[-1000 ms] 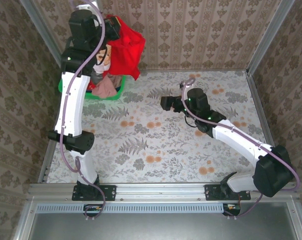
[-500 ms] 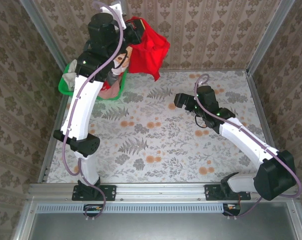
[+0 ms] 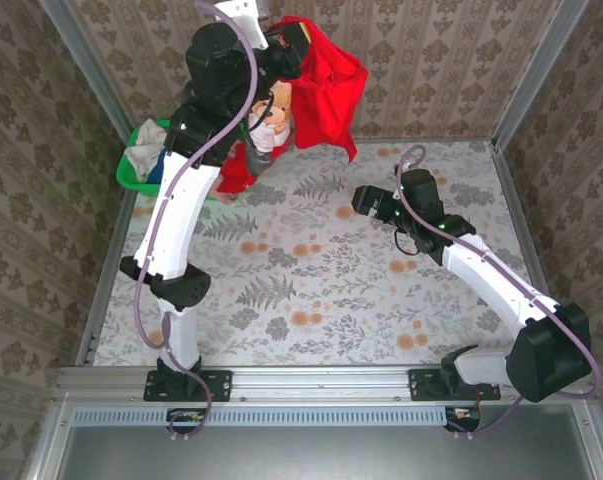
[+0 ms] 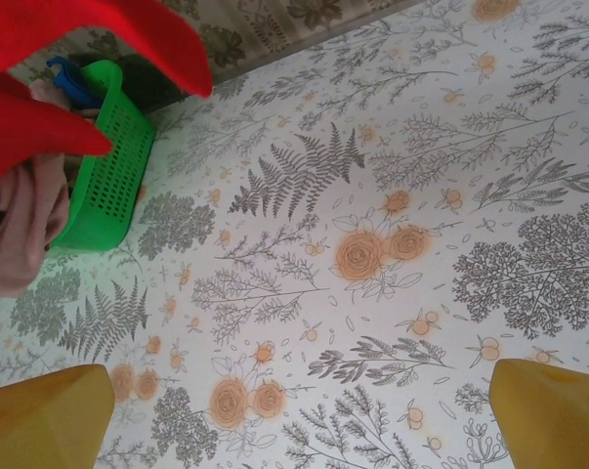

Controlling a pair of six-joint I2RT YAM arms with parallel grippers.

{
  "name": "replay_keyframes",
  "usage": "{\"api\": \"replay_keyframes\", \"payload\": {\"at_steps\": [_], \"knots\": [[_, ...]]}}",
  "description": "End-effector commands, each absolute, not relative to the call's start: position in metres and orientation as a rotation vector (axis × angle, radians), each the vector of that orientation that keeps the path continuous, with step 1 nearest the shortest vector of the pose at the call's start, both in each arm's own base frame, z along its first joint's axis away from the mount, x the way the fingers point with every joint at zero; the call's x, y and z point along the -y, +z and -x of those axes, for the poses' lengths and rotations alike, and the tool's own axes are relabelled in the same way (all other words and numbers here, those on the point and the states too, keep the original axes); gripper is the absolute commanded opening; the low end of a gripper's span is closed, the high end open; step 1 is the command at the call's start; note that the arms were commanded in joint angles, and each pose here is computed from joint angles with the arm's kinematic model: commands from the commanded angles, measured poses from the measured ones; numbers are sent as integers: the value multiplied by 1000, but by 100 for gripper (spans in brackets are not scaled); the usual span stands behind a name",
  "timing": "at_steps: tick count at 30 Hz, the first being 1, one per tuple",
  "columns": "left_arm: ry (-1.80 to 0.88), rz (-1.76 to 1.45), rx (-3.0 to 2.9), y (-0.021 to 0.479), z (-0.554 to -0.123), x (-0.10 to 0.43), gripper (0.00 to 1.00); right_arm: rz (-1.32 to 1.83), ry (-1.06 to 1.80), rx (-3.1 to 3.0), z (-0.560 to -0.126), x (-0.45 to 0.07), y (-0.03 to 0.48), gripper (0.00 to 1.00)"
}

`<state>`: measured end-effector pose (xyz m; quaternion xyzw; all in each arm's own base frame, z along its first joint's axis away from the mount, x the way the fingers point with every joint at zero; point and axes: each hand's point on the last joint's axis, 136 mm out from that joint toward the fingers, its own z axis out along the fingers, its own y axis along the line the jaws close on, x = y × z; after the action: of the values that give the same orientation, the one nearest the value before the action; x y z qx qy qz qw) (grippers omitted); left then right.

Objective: Fold and stack the t-shirts

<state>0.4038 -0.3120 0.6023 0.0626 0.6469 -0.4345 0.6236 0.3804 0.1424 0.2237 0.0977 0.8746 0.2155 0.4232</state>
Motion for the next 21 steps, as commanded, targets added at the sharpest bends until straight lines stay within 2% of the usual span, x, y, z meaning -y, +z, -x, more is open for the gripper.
{"api": "replay_keyframes", "payload": {"at_steps": [1, 4, 7, 12, 19, 20, 21], "knots": [[-1128, -172, -1275, 654, -379, 315, 0, -237, 575, -2214, -371, -143, 224, 100], [-1118, -206, -1261, 654, -374, 330, 0, -235, 575, -2217, -369, -141, 225, 100], [-1079, -201, -1331, 629, -388, 345, 0, -251, 567, -2217, -366, -136, 227, 100], [-1045, -225, -1535, 558, -416, 384, 0, -285, 518, -2229, -354, -116, 227, 100], [-1079, -333, -1831, 427, -418, 467, 0, -383, 412, -2211, -330, -70, 219, 100], [-1088, -359, -1875, 406, -416, 478, 10, -394, 389, -2205, -327, -62, 216, 100], [-1102, -381, -1913, 390, -414, 487, 26, -401, 371, -2198, -323, -57, 216, 100]]}}
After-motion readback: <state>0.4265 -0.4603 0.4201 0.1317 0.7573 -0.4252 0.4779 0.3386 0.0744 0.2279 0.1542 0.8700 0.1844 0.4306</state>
